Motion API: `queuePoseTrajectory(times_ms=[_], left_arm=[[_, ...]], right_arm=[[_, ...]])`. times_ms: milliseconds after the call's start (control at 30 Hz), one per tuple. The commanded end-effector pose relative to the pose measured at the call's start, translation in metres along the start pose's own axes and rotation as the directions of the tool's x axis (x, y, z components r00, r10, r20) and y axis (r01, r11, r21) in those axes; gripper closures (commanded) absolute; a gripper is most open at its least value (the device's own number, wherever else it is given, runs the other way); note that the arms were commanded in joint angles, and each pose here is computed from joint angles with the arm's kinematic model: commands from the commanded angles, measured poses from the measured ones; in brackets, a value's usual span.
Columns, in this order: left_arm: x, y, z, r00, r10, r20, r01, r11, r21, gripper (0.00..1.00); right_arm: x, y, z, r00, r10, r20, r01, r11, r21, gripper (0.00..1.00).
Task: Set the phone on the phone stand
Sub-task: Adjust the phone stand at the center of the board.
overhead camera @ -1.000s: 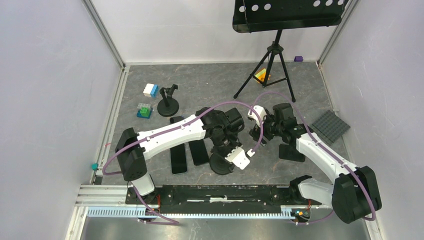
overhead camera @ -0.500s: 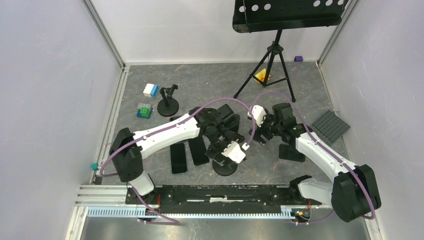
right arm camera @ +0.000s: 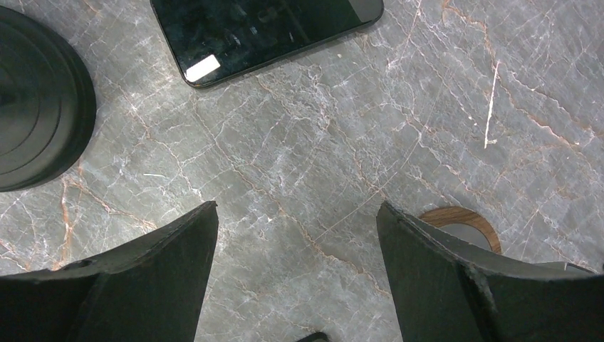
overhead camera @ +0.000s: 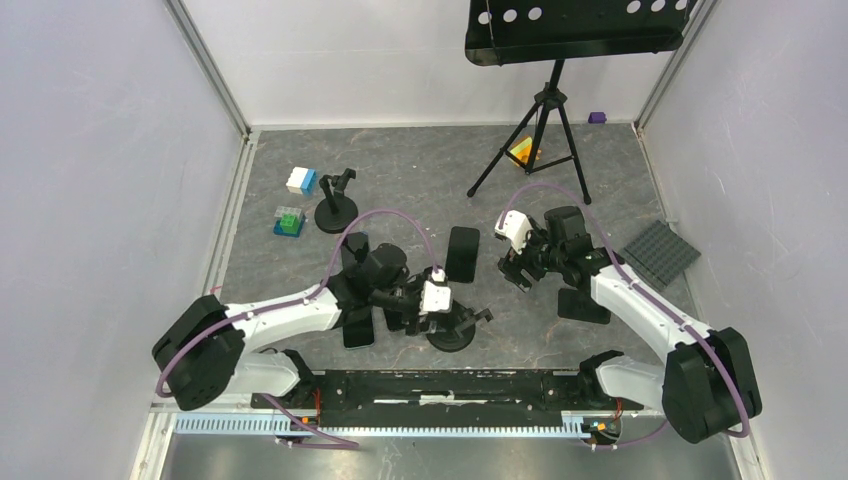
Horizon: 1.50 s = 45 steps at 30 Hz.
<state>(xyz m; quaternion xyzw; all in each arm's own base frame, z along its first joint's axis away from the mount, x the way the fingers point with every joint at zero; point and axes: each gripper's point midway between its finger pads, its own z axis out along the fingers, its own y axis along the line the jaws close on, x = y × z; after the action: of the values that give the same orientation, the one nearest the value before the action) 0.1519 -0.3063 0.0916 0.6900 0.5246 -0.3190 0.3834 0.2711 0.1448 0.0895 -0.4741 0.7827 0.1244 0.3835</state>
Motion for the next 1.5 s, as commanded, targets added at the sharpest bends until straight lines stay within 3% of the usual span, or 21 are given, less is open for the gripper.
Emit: queuePoseTrajectory(times_ms=[0, 100, 300, 433, 633, 1000, 1467], left_arm=[[-0.066, 0.050, 0.002, 0.950, -0.036, 0.312, 0.107, 0.971, -0.216, 0.17], [-0.062, 0.052, 0.006, 0.932, -0.087, 0.351, 0.175, 0.958, -0.228, 0.24], [-0.055, 0.046, 0.014, 0.930, -0.093, 0.357, 0.181, 0.958, -0.221, 0.41], [-0.049, 0.045, 0.014, 0.951, -0.044, 0.307, 0.115, 0.969, -0.217, 0.56], [-0.038, 0.035, 0.006, 0.969, 0.008, 0.248, 0.010, 0.997, -0.071, 0.79], [-0.016, 0.025, -0.003, 0.980, -0.011, 0.199, -0.032, 0.977, 0.213, 0.81], [-0.003, 0.061, 0.005, 0.983, 0.072, 0.169, -0.117, 0.953, 0.281, 0.77]], right_arm=[[-0.005, -0.004, 0.003, 1.000, 0.002, 0.021, -0.002, 1.000, 0.010, 0.13], [-0.002, -0.004, 0.003, 1.000, 0.001, 0.012, -0.001, 1.000, 0.015, 0.13], [0.002, -0.004, 0.005, 1.000, -0.002, 0.000, 0.002, 1.000, 0.019, 0.14], [0.002, -0.004, 0.004, 1.000, -0.006, 0.002, 0.006, 1.000, 0.019, 0.14], [-0.003, -0.005, 0.007, 1.000, 0.003, 0.013, -0.003, 1.000, 0.010, 0.14], [-0.023, -0.007, 0.021, 0.999, 0.034, 0.039, -0.031, 0.997, -0.064, 0.14], [-0.044, -0.020, 0.030, 0.995, 0.065, 0.074, -0.062, 0.997, -0.047, 0.14]])
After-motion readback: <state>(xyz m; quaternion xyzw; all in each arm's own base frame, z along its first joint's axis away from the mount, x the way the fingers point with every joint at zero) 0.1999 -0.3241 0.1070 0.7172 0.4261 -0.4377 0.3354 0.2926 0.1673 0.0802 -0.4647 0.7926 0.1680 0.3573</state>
